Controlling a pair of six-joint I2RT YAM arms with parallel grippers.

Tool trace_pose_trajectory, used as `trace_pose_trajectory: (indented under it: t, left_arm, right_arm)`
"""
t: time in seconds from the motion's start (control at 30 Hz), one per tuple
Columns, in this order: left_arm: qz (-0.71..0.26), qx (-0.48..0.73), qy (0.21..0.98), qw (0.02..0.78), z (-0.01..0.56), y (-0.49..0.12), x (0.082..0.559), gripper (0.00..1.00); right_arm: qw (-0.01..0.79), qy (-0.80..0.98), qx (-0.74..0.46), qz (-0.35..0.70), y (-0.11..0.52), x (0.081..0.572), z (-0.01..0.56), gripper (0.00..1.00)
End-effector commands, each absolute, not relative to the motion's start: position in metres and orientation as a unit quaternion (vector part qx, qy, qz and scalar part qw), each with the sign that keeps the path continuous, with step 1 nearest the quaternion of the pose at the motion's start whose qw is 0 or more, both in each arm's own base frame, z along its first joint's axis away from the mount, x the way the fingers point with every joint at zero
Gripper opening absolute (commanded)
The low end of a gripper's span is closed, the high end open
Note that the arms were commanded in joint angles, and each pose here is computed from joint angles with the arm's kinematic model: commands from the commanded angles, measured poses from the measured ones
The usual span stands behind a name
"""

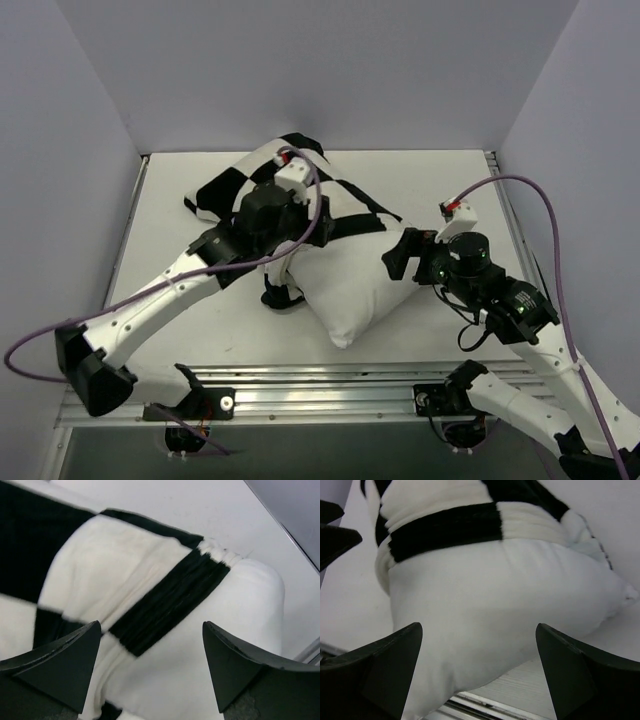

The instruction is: Remove the pillowcase from the pillow

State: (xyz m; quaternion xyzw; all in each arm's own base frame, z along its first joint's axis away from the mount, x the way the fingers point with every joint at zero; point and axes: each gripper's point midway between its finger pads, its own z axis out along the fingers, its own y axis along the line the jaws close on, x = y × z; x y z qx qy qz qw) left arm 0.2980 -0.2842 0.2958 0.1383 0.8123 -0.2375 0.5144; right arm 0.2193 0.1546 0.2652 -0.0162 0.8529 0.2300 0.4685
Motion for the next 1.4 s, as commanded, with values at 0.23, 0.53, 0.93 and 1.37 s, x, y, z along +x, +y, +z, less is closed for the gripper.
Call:
trace_pose_trajectory:
  t: [0.23,0.53,0.93,1.37]
  left_arm:
    - [-0.183,0.318,0.811,0.455,0.249,-0.403,0.348,0.9]
    - [-0.106,0.154,0.889,0.419,0.18,-0.306,0.351,0.74]
    - [-0.148,0.063,0.908,0.386,0.13,-0.255,0.29,0.72]
    - [-0.152,0.069,0.895,0.413,0.161,-0.273,0.314,0.71]
  right_arm:
    - [0.479,0.857,0.121,0.148,0.105,0.257,0.225,0.94]
    - [0.43,0.855,0.132,0.257,0.126,0.262,0.181,1.0]
    - [0.379,0.844,0.108,0.362,0.167,0.274,0.169,1.0]
    - [0.292,0.878,0.065,0.372,0.182,0.228,0.142,1.0]
